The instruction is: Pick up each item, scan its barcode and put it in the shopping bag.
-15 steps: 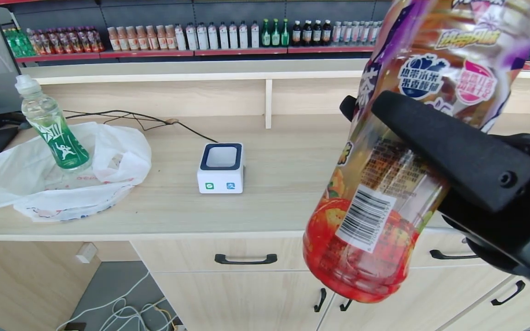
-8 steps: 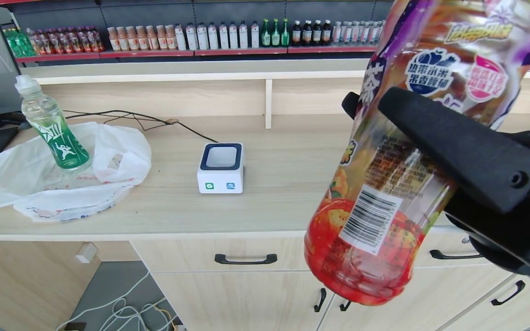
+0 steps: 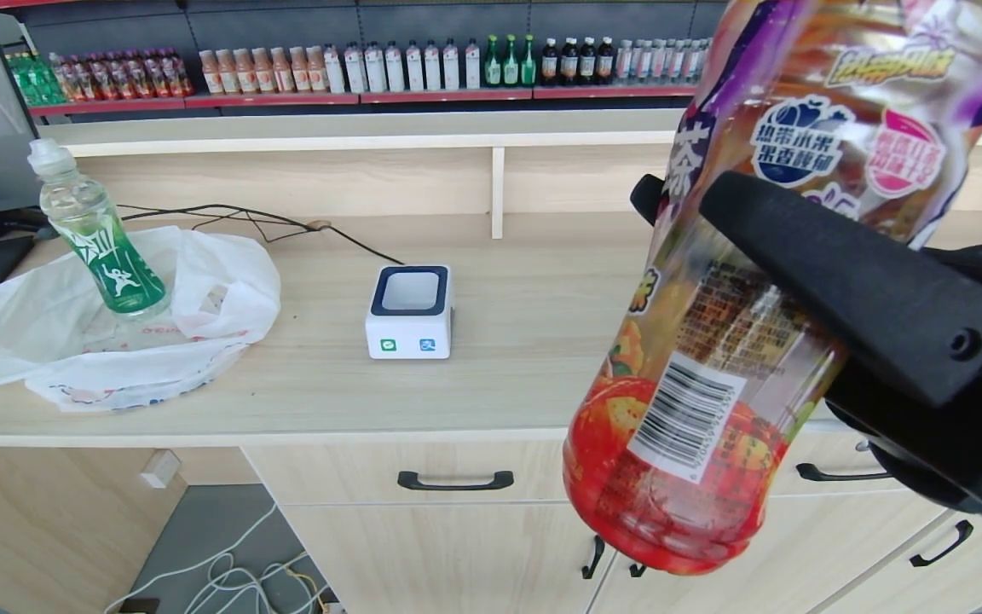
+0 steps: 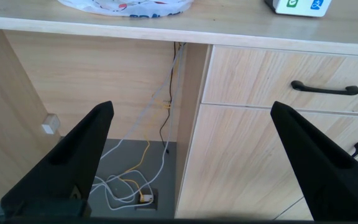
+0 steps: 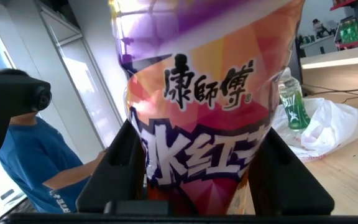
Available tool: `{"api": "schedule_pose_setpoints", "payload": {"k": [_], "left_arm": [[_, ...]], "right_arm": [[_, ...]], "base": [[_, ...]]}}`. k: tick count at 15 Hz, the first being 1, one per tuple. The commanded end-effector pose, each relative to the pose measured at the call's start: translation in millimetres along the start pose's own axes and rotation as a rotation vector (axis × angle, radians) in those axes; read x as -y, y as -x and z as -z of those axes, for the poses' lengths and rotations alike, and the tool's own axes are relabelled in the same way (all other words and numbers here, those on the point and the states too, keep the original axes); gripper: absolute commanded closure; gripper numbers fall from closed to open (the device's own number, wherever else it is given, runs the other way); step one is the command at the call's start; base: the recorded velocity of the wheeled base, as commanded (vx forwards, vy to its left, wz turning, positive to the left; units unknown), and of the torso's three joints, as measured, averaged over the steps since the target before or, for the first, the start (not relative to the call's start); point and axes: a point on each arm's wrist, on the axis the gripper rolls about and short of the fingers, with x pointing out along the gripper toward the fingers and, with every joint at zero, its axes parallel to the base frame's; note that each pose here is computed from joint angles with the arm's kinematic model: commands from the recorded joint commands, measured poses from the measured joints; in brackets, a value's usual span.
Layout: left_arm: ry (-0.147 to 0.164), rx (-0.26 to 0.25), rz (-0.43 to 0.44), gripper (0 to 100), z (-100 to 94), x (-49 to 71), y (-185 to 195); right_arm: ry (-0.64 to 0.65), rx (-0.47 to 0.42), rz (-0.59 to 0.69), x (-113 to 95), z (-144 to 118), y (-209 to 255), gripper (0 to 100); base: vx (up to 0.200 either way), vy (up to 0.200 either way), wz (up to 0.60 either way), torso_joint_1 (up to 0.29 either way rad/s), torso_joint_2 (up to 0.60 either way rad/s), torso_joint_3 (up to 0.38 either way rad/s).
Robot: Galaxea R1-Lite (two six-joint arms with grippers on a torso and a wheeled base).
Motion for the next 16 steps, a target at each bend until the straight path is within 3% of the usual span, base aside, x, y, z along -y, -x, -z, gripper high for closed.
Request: {"api": "schedule_pose_setpoints", "payload": {"k": [1,5,10,16], "left_arm": [[0.000,0.000,0.000,0,0.0,0.0,0],[0.000,0.000,0.000,0,0.0,0.0,0],[0.000,0.000,0.000,0,0.0,0.0,0],[0.000,0.000,0.000,0,0.0,0.0,0]], "right_arm": [[0.001,-0.004,0.000,1,1,0,100],[-0.002,-0.026,-0.005,3,6,1,100],[0.093,-0.086,0.031,17,27,-1,100],[0.258,-0.099,0.255,36,35,-11,100]], "base": [[0.000,0.000,0.00,0.000,0.00,0.000],[0.000,0.000,0.00,0.000,0.00,0.000],[0.000,0.000,0.00,0.000,0.00,0.000],[0.000,0.000,0.00,0.000,0.00,0.000]]}}
